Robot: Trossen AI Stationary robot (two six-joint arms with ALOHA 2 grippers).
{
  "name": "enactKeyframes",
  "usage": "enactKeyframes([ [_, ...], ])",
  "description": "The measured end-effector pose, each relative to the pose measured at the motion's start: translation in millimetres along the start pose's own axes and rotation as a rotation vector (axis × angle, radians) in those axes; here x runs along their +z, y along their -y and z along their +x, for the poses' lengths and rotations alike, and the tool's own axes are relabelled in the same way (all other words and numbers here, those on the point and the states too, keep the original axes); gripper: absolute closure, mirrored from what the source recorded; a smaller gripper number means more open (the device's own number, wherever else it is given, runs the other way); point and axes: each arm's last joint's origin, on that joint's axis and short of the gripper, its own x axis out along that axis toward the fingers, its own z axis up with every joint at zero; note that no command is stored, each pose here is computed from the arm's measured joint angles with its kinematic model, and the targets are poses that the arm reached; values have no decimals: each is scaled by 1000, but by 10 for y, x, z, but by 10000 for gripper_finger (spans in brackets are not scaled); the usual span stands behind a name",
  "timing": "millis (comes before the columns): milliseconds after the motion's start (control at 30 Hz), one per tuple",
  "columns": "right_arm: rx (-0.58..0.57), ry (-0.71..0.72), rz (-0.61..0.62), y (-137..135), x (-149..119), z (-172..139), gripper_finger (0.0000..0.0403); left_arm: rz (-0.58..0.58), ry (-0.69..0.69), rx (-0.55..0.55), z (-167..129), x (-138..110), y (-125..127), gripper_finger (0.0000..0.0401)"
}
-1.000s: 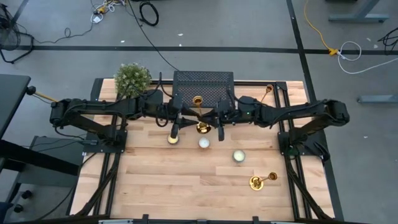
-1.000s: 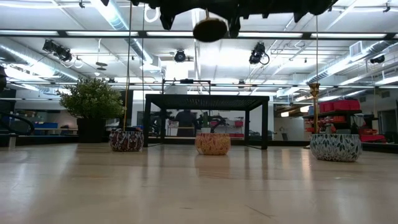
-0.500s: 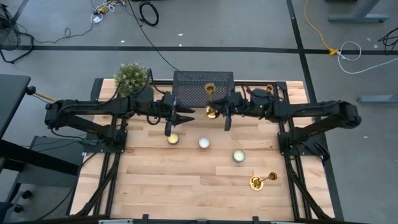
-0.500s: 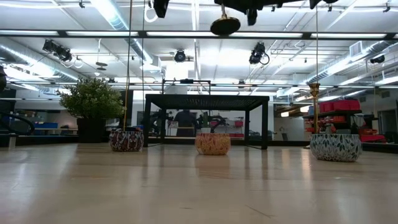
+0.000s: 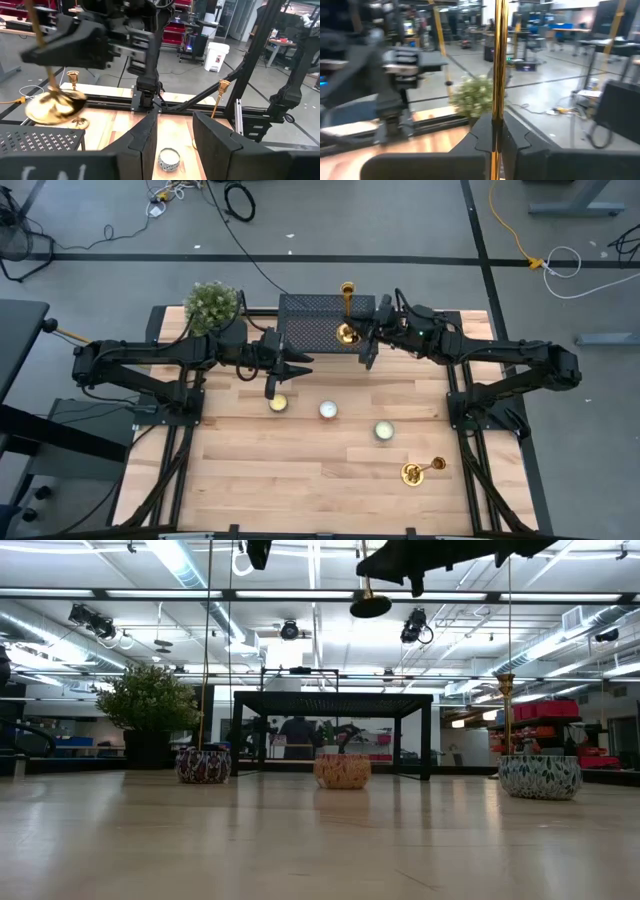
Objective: Pick & Place candle stick holders
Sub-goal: Put the bottom left gold candle holder on the shelf
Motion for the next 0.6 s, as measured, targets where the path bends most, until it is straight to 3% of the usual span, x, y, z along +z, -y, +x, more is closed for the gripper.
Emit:
enactKeyframes([
  [600, -146, -3, 9, 196, -5, 13, 392, 33, 4, 12, 0, 3, -3, 273],
])
